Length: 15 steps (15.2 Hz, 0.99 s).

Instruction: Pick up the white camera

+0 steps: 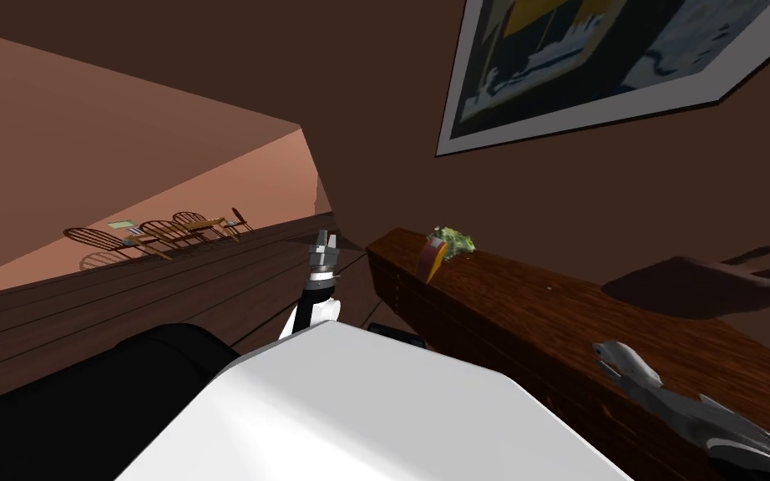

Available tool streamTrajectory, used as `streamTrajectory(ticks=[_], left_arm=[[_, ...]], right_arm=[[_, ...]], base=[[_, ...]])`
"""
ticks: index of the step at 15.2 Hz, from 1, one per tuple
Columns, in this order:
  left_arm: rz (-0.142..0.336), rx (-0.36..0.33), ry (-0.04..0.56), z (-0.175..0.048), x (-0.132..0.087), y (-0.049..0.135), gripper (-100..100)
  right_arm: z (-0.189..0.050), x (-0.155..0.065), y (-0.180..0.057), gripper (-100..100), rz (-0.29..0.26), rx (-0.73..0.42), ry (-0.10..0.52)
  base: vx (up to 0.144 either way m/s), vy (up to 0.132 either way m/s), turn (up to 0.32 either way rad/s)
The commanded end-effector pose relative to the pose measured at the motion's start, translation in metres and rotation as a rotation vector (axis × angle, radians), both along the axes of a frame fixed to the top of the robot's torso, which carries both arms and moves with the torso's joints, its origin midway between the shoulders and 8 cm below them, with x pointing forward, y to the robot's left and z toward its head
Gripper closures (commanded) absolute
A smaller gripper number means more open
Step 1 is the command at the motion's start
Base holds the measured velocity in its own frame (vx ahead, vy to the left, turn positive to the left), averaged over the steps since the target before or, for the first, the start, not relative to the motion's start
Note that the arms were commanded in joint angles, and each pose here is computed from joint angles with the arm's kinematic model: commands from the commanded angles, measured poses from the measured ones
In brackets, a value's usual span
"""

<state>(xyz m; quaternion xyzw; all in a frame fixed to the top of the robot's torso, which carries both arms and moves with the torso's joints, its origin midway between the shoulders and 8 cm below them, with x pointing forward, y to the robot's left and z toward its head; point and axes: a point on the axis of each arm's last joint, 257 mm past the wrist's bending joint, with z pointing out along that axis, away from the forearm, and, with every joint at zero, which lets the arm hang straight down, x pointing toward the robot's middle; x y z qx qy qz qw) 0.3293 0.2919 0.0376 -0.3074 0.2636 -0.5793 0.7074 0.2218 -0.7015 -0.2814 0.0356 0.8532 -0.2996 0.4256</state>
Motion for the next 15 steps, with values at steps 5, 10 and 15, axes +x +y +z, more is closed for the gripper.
streamTrajectory(ticks=[5,10,15], left_arm=[[0.0,0.0,0.0,0.0,0.0,0.0,0],[0.0,0.0,0.0,0.0,0.0,0.0,0],[0.0,0.0,0.0,0.0,0.0,0.0,0]], right_arm=[[0.015,-0.033,-0.047,-100,-0.027,-0.177,0.146],[0.007,-0.022,-0.052,-100,-0.043,-0.143,0.123],[0.001,-0.012,-0.069,-100,-0.072,-0.137,0.122]], base=[[0.107,0.119,0.064],[-0.032,0.018,0.071],[-0.08,-0.001,0.076]])
